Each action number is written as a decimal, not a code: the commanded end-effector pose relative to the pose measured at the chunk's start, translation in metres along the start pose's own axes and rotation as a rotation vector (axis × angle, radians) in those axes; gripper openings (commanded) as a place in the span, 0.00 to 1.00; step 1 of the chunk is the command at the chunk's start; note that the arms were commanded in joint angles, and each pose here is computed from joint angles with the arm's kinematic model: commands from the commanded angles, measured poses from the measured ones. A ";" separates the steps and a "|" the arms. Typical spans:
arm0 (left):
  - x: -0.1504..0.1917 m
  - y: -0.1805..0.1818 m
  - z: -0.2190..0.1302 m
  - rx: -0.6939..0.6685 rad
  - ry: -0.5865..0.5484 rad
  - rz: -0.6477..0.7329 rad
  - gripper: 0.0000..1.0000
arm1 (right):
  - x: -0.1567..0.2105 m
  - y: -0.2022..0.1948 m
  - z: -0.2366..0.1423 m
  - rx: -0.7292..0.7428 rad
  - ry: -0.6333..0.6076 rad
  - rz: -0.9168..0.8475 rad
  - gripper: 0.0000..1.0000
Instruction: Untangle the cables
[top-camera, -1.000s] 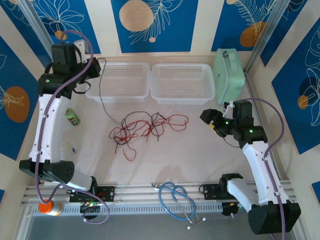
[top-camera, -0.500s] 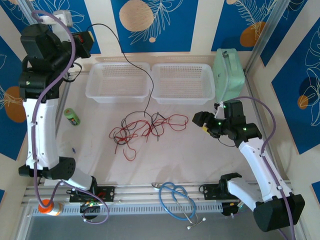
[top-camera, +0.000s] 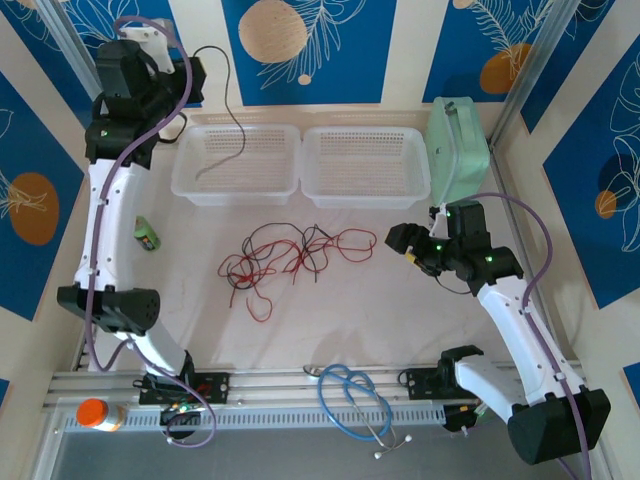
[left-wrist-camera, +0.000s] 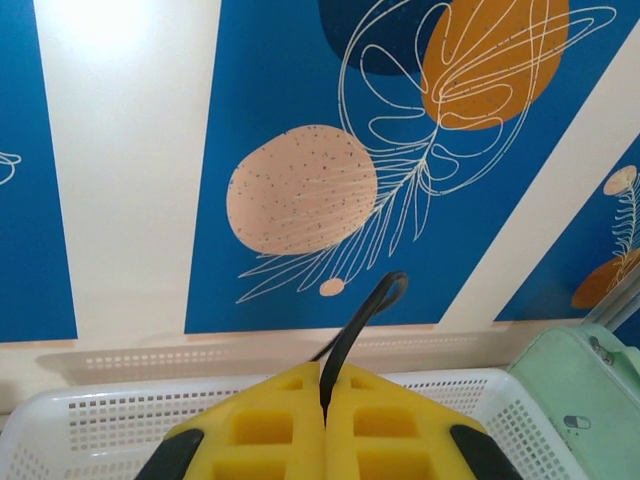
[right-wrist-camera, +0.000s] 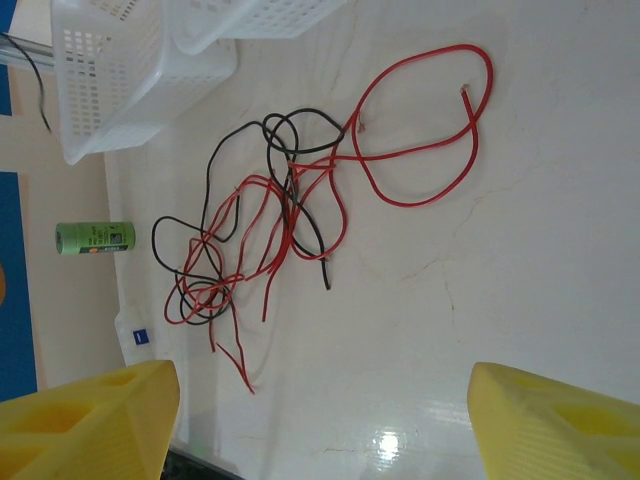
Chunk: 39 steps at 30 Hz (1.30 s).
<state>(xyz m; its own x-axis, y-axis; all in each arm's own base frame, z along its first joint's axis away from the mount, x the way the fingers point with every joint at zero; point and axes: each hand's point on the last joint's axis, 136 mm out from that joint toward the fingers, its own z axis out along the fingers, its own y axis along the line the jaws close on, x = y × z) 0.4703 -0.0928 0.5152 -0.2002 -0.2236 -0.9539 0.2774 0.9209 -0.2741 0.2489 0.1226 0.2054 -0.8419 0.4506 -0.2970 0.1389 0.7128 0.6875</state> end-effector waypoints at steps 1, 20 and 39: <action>-0.030 0.000 -0.002 -0.010 -0.108 0.049 0.00 | 0.004 -0.005 0.003 0.005 0.008 0.014 0.76; 0.182 0.110 0.122 -0.227 0.189 0.026 0.00 | 0.036 -0.023 0.024 0.051 0.088 0.039 0.76; 0.072 0.011 0.050 0.060 0.147 0.017 0.00 | 0.029 -0.015 0.023 0.070 0.077 0.020 0.76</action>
<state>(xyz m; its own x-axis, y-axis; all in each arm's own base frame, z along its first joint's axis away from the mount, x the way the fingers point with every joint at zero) 0.5556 -0.0931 0.3390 -0.4366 -0.1442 -0.8880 0.1727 0.9553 -0.2400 0.2325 0.1369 0.1617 -0.8791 0.4245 -0.2165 0.1982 0.7388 0.6441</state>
